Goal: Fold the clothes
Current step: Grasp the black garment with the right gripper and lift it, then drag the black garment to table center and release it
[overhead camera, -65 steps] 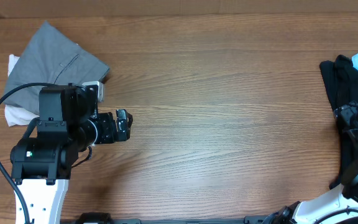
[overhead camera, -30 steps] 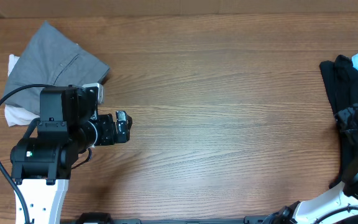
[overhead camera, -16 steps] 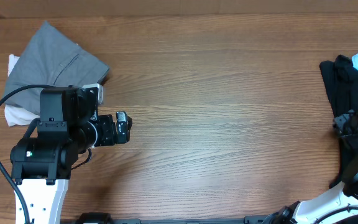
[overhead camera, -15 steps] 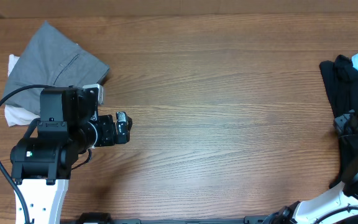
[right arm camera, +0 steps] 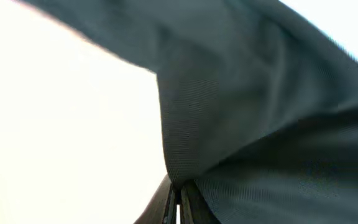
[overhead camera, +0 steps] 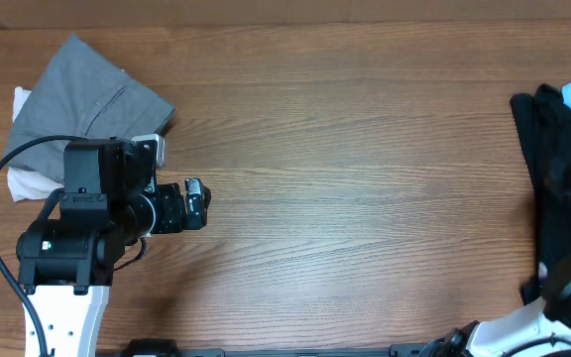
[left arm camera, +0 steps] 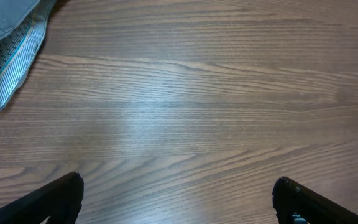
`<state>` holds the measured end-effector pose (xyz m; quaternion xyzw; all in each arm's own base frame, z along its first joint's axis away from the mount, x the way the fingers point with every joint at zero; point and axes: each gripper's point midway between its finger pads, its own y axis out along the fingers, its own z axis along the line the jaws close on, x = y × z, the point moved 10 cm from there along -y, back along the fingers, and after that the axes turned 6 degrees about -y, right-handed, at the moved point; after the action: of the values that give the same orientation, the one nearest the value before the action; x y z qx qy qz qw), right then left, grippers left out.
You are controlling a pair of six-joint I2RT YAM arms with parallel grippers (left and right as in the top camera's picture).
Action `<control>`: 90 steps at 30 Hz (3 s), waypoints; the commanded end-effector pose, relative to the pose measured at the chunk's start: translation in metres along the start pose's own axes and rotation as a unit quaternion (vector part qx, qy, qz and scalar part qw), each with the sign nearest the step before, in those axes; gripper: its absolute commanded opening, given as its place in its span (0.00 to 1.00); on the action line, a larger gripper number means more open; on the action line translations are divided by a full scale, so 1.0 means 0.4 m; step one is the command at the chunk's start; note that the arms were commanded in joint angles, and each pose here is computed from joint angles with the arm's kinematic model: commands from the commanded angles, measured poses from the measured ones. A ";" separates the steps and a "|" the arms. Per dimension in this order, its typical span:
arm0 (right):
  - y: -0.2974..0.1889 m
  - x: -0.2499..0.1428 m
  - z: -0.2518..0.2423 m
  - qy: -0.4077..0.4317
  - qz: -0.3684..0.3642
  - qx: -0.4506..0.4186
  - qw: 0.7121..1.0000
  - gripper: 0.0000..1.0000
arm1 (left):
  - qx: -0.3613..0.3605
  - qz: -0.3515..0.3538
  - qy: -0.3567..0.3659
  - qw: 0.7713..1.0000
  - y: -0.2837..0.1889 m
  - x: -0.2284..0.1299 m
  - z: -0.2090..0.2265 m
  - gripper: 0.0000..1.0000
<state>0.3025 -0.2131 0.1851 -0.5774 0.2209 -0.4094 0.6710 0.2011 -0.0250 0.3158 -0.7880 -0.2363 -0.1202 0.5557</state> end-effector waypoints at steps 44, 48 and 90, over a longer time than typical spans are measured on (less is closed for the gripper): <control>-0.233 -0.254 0.451 -0.263 -0.069 0.167 0.948 1.00 | -0.001 -0.008 0.016 1.000 -0.013 0.009 -0.009 1.00; -0.123 -0.249 0.388 -0.236 -0.017 0.090 0.968 1.00 | -0.001 -0.008 0.016 1.000 -0.013 0.009 -0.009 1.00; 0.215 -0.431 0.211 -0.138 0.229 0.139 0.954 0.19 | -0.001 -0.008 0.016 1.000 -0.013 0.010 -0.009 1.00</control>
<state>0.2947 -0.0167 0.0959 -0.4599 0.1873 -0.1728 0.8506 0.2009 -0.0250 0.3158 -0.7882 -0.2349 -0.1183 0.5563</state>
